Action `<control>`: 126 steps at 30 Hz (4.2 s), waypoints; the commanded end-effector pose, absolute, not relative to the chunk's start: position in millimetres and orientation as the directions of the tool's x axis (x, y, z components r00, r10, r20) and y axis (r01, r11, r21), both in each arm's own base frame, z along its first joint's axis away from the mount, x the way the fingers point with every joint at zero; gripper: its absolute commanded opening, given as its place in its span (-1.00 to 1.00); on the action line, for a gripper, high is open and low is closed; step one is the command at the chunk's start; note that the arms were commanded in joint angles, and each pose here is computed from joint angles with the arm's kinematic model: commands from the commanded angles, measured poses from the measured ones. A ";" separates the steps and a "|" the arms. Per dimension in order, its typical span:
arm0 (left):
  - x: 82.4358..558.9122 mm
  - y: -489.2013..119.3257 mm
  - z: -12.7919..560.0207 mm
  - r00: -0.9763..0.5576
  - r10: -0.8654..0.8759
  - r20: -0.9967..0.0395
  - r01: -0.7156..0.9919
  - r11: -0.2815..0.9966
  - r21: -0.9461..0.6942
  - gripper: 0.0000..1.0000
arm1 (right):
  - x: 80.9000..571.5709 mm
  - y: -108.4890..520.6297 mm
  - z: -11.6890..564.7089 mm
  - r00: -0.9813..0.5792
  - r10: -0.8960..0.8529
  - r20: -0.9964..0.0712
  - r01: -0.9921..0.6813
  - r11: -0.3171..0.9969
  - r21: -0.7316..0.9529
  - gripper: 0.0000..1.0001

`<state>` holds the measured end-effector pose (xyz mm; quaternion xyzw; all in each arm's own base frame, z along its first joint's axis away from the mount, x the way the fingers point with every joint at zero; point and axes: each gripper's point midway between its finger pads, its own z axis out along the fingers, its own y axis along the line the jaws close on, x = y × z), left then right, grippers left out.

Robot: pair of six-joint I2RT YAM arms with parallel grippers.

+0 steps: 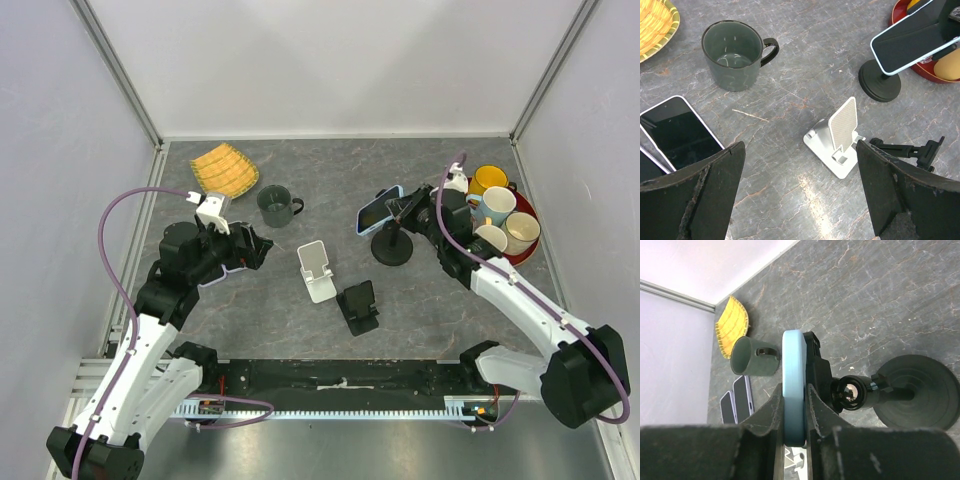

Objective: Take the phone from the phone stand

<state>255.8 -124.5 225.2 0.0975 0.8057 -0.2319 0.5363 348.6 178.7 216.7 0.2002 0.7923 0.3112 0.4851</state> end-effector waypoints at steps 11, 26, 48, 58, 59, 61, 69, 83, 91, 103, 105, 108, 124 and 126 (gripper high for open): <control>257.7 -126.8 235.3 -0.354 -0.070 -0.933 0.438 0.868 -0.231 0.96 | 308.9 209.8 159.1 -0.668 0.676 -0.312 0.160 0.540 0.827 -1.00; 256.3 -133.2 231.8 -0.368 -0.055 -0.928 0.465 0.854 -0.235 0.96 | 324.5 207.0 179.1 -0.699 0.343 -0.628 -0.130 0.803 0.582 -0.99; 255.3 -170.1 232.7 -0.420 -0.027 -0.907 0.535 0.800 -0.271 0.96 | 331.2 185.4 198.7 -0.605 0.156 -0.781 -0.230 0.904 0.359 -0.78; 280.3 -260.7 259.8 -0.260 0.098 -0.961 0.604 0.793 -0.082 0.96 | 331.4 186.1 211.2 -0.602 0.224 -0.767 -0.190 0.892 0.410 -1.00; 285.0 -271.3 261.2 -0.232 0.111 -0.966 0.611 0.789 -0.056 0.96 | 331.6 186.6 211.6 -0.604 0.234 -0.762 -0.183 0.890 0.418 -1.00; 295.3 -292.3 253.1 -0.190 0.179 -0.965 0.614 0.789 0.026 0.96 | 330.4 189.3 211.5 -0.615 0.249 -0.748 -0.177 0.881 0.438 -1.00; 314.8 -350.8 235.6 -0.043 0.301 -0.953 0.670 0.716 0.196 0.93 | 326.1 198.0 207.7 -0.651 0.275 -0.707 -0.170 0.855 0.490 -1.00; 326.8 -367.6 191.1 0.129 0.327 -0.936 0.546 0.765 0.342 0.79 | 321.3 207.4 219.8 -0.678 0.361 -0.640 -0.142 0.790 0.596 -1.00; 331.9 -366.2 186.5 0.167 0.348 -0.922 0.473 0.793 0.385 0.65 | 318.1 207.2 226.3 -0.675 0.385 -0.629 -0.137 0.773 0.620 -1.00; 336.3 -378.9 185.9 0.217 0.385 -0.897 0.411 0.798 0.442 0.29 | 316.8 211.3 228.8 -0.684 0.404 -0.607 -0.132 0.750 0.649 -0.98; 337.5 -379.7 182.9 0.211 0.390 -0.896 0.405 0.800 0.443 0.20 | 315.4 213.1 228.4 -0.689 0.403 -0.602 -0.136 0.744 0.654 -0.97; 339.2 -380.0 183.3 0.202 0.388 -0.899 0.390 0.810 0.437 -0.03 | 315.1 213.1 227.9 -0.690 0.401 -0.603 -0.140 0.743 0.655 -0.94; 333.7 -374.4 172.9 0.081 0.315 -0.946 0.402 0.858 0.320 -0.96 | 322.0 180.6 265.1 -0.518 0.412 -0.750 -0.187 0.800 0.569 0.39; 332.3 -374.5 170.6 0.062 0.297 -0.953 0.408 0.864 0.296 -0.96 | 324.4 167.6 275.9 -0.462 0.410 -0.787 -0.184 0.824 0.537 0.53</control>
